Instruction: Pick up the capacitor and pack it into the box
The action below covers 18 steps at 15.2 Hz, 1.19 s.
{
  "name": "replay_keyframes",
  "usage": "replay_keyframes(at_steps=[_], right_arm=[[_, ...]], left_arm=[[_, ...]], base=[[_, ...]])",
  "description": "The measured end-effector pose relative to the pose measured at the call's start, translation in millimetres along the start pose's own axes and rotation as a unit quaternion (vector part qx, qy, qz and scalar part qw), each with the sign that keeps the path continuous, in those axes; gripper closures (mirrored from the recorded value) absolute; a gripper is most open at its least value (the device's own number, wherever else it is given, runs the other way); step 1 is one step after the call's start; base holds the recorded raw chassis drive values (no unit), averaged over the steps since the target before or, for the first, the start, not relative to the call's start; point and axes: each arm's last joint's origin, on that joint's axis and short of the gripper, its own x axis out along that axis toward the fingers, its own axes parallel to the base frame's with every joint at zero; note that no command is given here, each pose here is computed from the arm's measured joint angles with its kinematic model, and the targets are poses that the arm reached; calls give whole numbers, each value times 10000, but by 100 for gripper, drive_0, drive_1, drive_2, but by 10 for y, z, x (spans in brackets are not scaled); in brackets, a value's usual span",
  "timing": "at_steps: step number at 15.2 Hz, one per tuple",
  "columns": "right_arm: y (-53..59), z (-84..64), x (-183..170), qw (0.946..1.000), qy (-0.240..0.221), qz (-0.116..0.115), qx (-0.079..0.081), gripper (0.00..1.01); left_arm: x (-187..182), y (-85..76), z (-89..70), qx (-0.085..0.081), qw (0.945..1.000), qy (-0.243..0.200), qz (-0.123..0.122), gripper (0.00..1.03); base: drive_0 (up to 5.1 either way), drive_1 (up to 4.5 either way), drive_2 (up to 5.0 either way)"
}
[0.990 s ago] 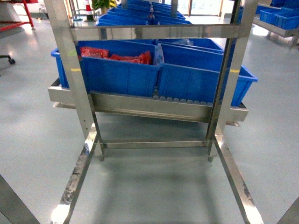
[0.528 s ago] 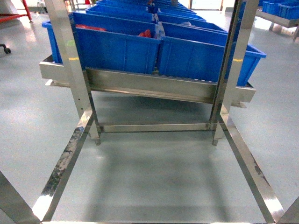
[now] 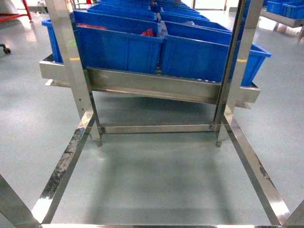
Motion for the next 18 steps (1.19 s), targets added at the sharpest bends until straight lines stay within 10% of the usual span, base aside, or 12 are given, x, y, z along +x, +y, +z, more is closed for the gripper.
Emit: replay_keyframes(at_steps=[18], right_arm=[[0,0,0,10000,0,0,0,3]], left_arm=[[0,0,0,0,10000,-2,0,59]], base=[[-442,221,221]])
